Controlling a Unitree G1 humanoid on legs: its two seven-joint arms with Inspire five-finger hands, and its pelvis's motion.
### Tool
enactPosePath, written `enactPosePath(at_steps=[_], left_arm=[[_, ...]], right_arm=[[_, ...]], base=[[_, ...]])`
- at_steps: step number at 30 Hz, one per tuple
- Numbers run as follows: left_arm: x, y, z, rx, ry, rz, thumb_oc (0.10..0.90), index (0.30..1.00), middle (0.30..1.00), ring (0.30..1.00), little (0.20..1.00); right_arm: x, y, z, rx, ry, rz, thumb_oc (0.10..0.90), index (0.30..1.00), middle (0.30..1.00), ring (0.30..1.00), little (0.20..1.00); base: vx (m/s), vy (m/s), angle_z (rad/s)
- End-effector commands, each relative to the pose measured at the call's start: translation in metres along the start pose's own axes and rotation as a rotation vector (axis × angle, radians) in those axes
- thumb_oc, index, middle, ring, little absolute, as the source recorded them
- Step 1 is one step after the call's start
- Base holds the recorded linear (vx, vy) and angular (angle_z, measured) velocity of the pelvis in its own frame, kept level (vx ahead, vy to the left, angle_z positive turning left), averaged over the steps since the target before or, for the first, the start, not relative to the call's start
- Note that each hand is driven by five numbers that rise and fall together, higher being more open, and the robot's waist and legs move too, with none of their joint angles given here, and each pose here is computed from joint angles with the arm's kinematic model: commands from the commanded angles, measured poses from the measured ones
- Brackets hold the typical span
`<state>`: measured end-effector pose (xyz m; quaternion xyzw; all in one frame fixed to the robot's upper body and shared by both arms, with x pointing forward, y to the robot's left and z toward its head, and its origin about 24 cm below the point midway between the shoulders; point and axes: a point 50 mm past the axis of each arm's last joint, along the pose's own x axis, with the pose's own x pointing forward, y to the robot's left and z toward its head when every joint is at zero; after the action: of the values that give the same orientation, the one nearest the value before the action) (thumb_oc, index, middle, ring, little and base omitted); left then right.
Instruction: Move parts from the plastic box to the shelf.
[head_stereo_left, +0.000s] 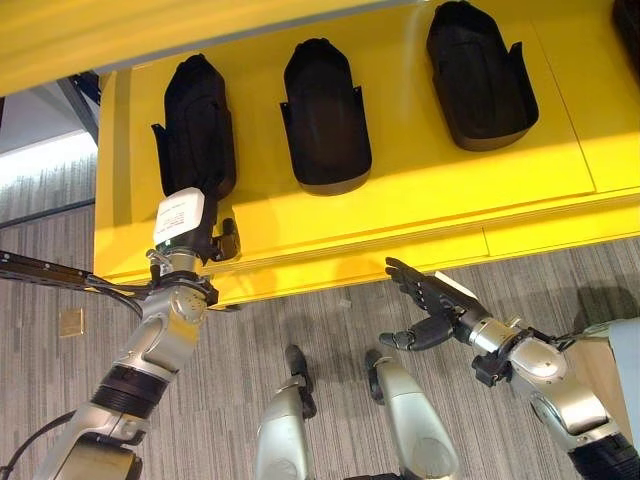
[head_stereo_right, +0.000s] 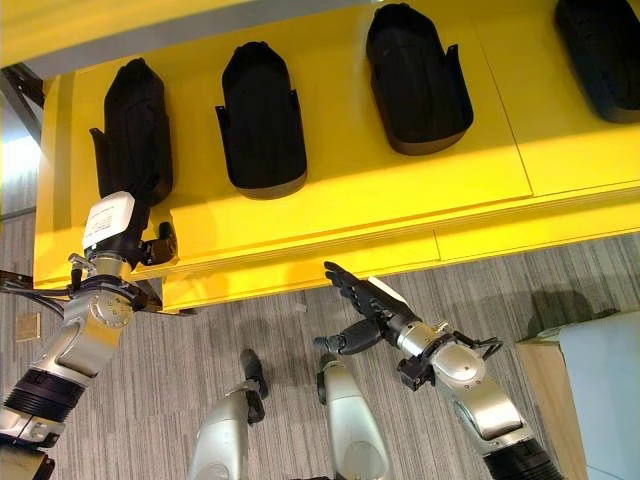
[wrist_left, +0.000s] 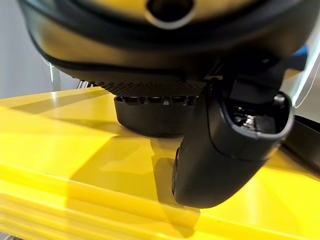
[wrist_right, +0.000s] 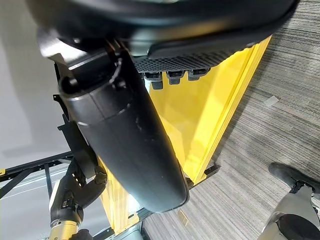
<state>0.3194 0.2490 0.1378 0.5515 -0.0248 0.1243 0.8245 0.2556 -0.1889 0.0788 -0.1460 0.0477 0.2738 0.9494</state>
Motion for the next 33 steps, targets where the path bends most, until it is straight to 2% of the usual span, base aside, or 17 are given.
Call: enactPosePath(at_steps=[1,18,33], left_arm=[[-0.012,-0.015,-0.027,0.019,0.114,-0.052,0.900,1.000,1.000,1.000,1.000],[-0.020,-0.025,-0.036,-0.022,0.175,-0.065,0.900,1.000,1.000,1.000,1.000],[-0.029,-0.026,-0.069,-0.127,0.351,0.028,0.900,1.000,1.000,1.000,1.000]], right_arm=[[0.001,0.004,0.035,-0.016,-0.225,0.006,0.900,1.000,1.000,1.000,1.000],[0.000,0.004,0.033,-0.010,-0.222,0.002,0.900,1.000,1.000,1.000,1.000],[0.000,0.005,0.033,-0.012,-0.214,0.005,0.900,1.000,1.000,1.000,1.000]], base=[[0.00,0.000,0.00],[0.00,0.000,0.00],[0.00,0.000,0.00]])
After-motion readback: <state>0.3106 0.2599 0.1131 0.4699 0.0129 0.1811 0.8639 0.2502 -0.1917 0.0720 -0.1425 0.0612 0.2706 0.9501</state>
